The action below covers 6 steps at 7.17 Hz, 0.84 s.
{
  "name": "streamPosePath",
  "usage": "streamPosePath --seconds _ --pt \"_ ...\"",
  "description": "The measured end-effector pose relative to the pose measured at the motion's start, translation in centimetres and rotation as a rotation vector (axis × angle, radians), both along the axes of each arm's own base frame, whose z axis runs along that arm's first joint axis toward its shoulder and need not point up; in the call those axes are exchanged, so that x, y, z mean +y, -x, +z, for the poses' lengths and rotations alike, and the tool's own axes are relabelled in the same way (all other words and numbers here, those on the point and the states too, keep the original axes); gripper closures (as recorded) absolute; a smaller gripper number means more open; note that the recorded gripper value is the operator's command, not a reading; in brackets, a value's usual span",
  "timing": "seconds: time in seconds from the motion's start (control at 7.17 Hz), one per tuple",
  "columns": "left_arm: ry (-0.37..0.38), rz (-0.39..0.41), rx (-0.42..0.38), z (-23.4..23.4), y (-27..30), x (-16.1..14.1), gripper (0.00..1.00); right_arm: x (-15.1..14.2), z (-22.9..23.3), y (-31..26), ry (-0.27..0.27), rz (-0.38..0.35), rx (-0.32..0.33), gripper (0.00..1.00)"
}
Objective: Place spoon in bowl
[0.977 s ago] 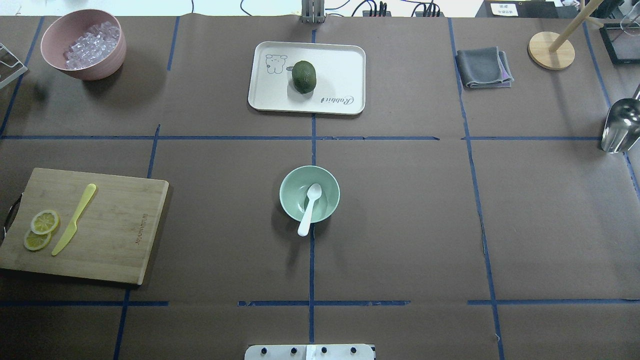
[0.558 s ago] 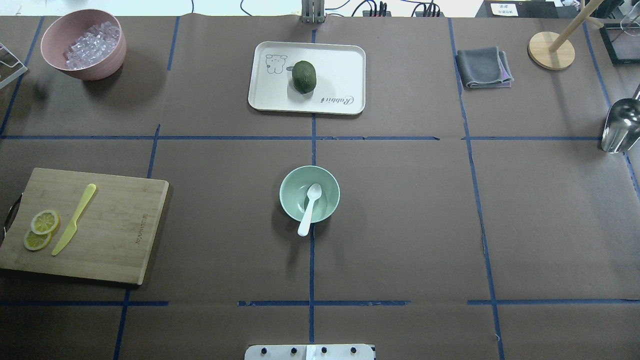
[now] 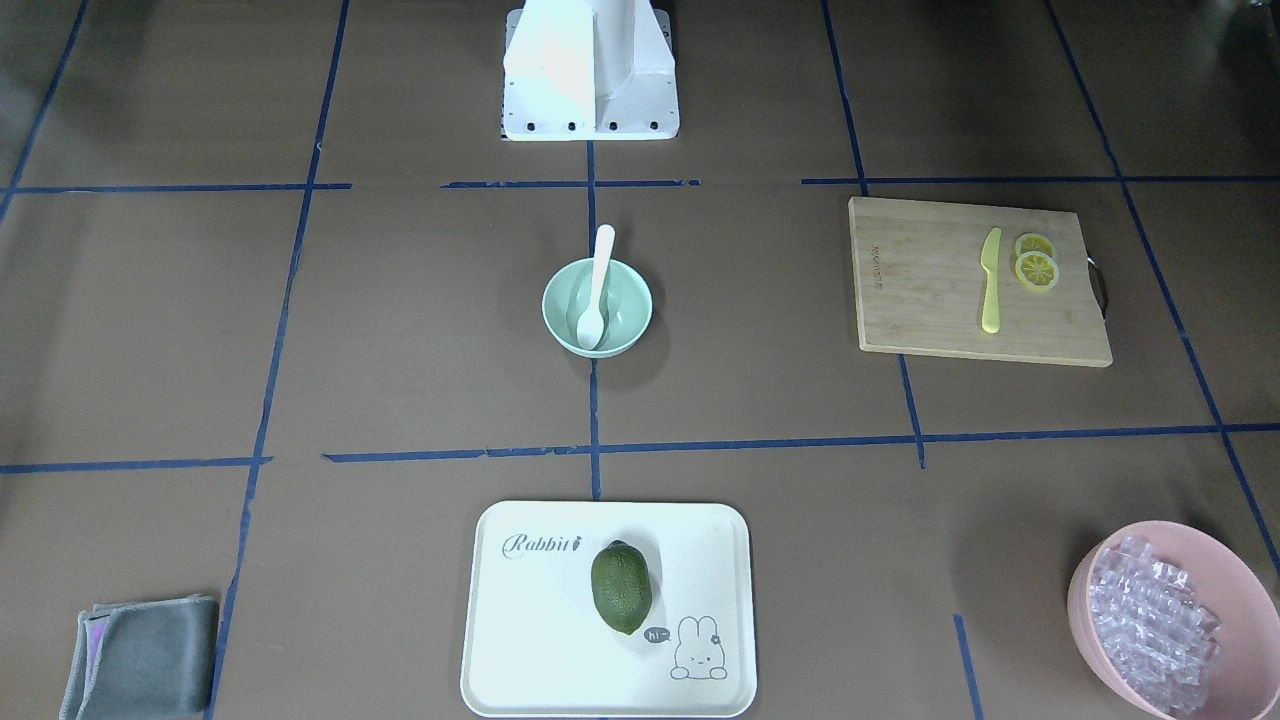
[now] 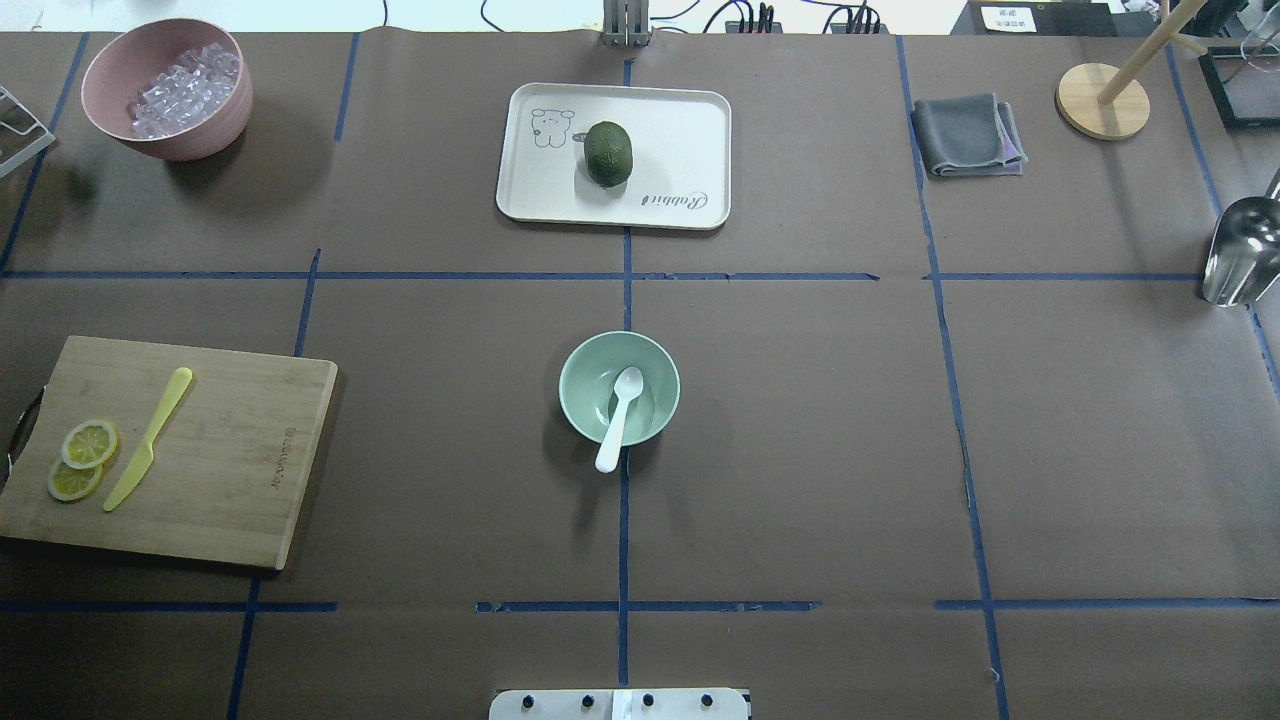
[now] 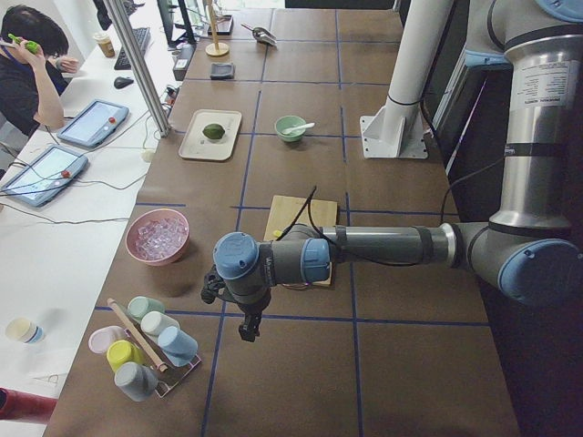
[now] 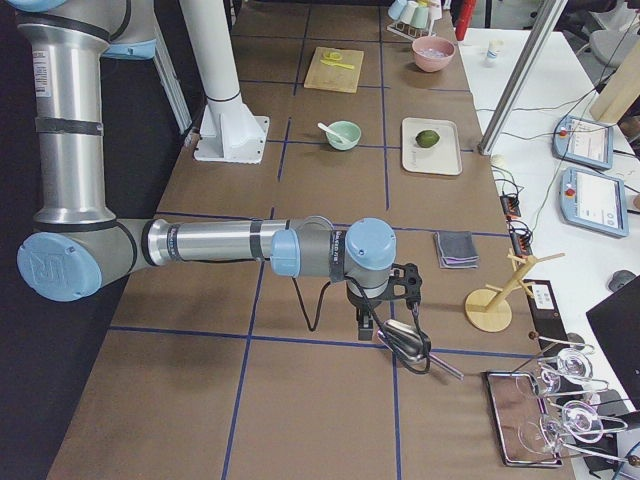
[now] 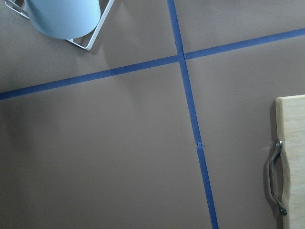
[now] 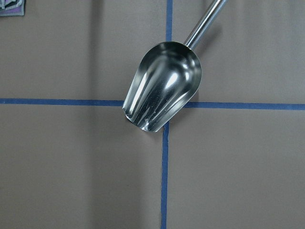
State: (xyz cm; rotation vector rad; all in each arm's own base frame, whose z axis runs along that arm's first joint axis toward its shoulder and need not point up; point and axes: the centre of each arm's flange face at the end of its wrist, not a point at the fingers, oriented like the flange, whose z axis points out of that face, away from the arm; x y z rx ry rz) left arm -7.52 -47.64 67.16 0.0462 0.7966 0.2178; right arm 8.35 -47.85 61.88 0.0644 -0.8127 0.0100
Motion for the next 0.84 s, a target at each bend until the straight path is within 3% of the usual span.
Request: streamPosePath --seconds 0.84 --pt "-0.002 0.0 0.0 -0.28 0.01 -0.25 0.0 0.06 0.56 0.01 0.01 0.0 0.0 0.0"
